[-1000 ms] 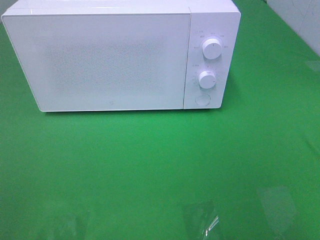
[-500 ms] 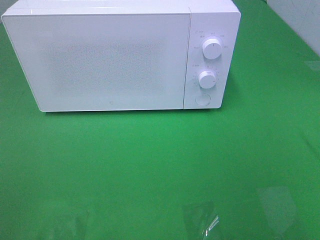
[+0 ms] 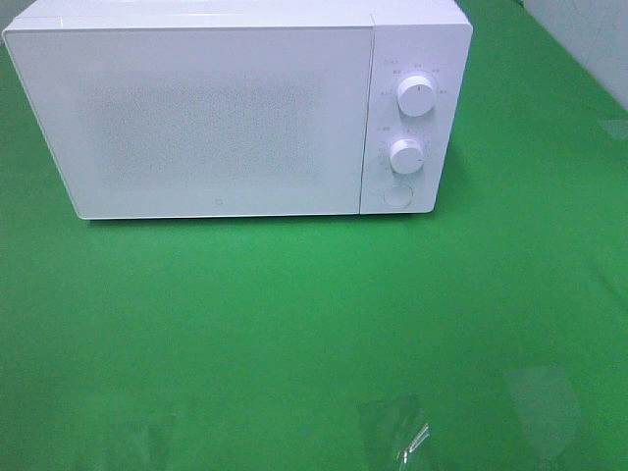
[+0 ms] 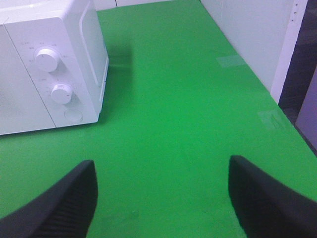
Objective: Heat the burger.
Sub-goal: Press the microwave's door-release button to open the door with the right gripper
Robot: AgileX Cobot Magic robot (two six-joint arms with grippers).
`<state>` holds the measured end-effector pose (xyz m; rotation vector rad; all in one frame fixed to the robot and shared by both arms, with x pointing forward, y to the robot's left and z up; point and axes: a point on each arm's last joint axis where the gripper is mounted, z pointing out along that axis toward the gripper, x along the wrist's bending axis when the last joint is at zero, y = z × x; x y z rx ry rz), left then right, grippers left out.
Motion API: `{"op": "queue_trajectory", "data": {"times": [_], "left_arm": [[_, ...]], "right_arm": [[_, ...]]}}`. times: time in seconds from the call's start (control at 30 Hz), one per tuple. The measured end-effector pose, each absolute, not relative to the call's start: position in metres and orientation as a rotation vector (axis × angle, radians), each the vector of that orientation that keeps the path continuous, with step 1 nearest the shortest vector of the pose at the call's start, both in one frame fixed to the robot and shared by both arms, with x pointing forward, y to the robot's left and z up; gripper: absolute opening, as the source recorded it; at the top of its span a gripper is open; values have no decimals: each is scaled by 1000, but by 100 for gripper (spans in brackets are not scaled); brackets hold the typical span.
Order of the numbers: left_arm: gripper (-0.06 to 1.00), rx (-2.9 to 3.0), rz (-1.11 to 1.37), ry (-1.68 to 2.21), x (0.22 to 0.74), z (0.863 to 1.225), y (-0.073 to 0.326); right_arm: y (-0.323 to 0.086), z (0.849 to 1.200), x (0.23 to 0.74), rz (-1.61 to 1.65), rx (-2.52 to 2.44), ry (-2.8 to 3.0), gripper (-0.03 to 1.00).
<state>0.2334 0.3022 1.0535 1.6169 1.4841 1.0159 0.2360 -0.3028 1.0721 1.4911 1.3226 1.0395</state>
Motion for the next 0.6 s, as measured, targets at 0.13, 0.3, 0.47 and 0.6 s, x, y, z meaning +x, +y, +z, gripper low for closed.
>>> {"op": "queue_trajectory", "data": {"times": [0.13,0.3,0.47,0.6], "left_arm": [[97,1617,1016,1484,233,1053,302],[97,1617,1016,1484,233,1053,302],[97,1617,1016,1484,233,1053,302],[97,1617,1016,1484,233,1053,302]], "right_arm": [[-303,1062,234,979,1565,1382,73],[-303,1060,234,964,1577,1397,73],[-303,1060,234,964,1577,1397,73],[-303,1060,234,964,1577,1397,73]]}}
